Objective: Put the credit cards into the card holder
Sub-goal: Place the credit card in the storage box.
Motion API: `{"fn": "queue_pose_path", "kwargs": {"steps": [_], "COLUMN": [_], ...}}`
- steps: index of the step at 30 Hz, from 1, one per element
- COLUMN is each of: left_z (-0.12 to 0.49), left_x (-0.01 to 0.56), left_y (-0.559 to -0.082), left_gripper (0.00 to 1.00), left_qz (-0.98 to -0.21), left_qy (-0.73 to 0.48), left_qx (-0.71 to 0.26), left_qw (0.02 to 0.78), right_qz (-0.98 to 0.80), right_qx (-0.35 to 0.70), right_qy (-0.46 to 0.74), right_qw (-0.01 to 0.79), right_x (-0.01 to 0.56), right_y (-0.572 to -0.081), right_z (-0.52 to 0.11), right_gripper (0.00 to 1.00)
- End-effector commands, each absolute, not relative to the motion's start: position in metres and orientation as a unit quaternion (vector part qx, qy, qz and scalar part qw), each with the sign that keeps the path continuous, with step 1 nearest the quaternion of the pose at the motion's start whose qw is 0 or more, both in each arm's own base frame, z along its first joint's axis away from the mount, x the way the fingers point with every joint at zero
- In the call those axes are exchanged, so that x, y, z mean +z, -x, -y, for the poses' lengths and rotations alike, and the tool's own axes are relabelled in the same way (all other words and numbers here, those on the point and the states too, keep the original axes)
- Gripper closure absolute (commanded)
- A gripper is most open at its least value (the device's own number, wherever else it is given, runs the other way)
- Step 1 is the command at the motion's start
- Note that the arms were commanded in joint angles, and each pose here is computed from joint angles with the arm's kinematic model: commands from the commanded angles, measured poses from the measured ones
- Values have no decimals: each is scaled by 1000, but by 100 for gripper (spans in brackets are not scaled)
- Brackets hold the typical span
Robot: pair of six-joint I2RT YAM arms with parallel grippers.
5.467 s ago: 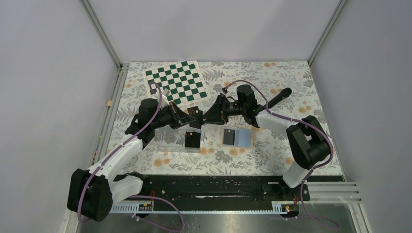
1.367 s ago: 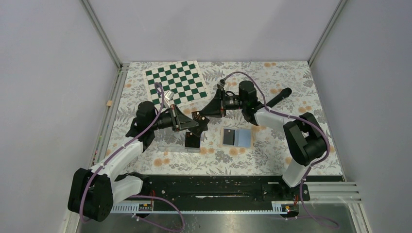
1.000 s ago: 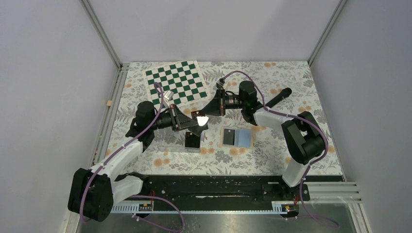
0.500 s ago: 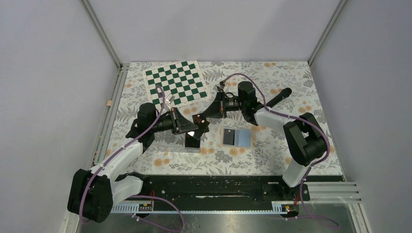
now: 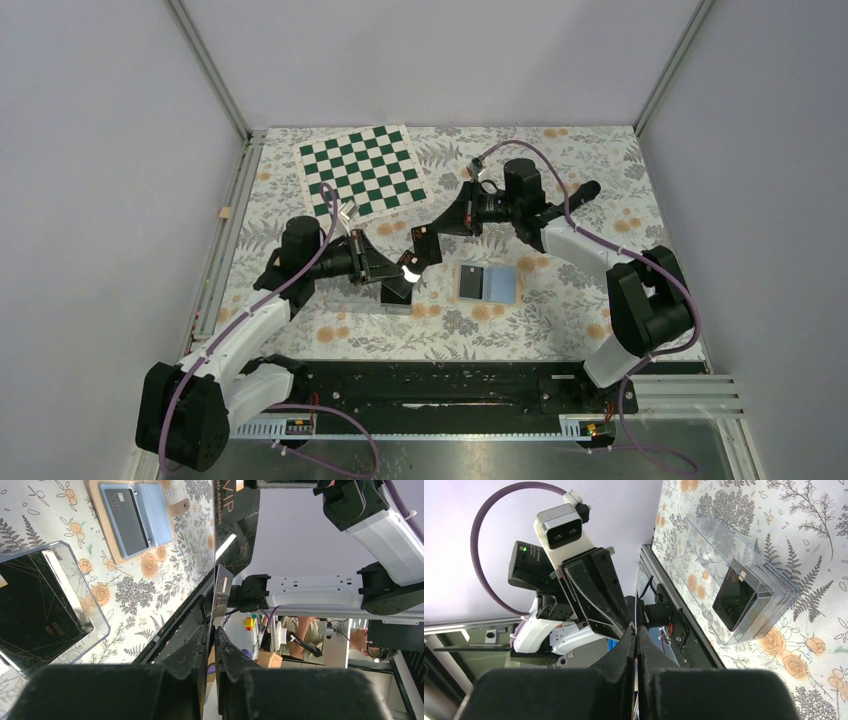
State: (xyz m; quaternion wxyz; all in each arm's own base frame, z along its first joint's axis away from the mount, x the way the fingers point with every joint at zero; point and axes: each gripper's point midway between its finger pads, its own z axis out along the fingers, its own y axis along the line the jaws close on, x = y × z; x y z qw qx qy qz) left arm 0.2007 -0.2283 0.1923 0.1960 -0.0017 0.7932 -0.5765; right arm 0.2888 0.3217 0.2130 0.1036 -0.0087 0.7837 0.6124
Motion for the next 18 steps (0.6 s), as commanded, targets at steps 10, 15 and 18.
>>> {"fn": "queue_pose_path", "kwargs": {"steps": [10, 15, 18], "left_z": [216, 195, 180], "left_x": [179, 154, 140], "left_y": [-203, -213, -221], "left_gripper": [100, 100, 100], "left_qz": [-813, -848, -860], "left_qy": [14, 62, 97], "left_qx": [-537, -471, -437], "left_qw": [226, 235, 244], "right_qz": [-779, -792, -796], "right_qx": [602, 582, 578], "right_qy": [16, 18, 17], "right_qw": [176, 184, 180], "right_x": [243, 236, 230], "right_y": [-298, -297, -295], "right_z": [-299, -292, -291], "right_gripper": [100, 100, 100]}}
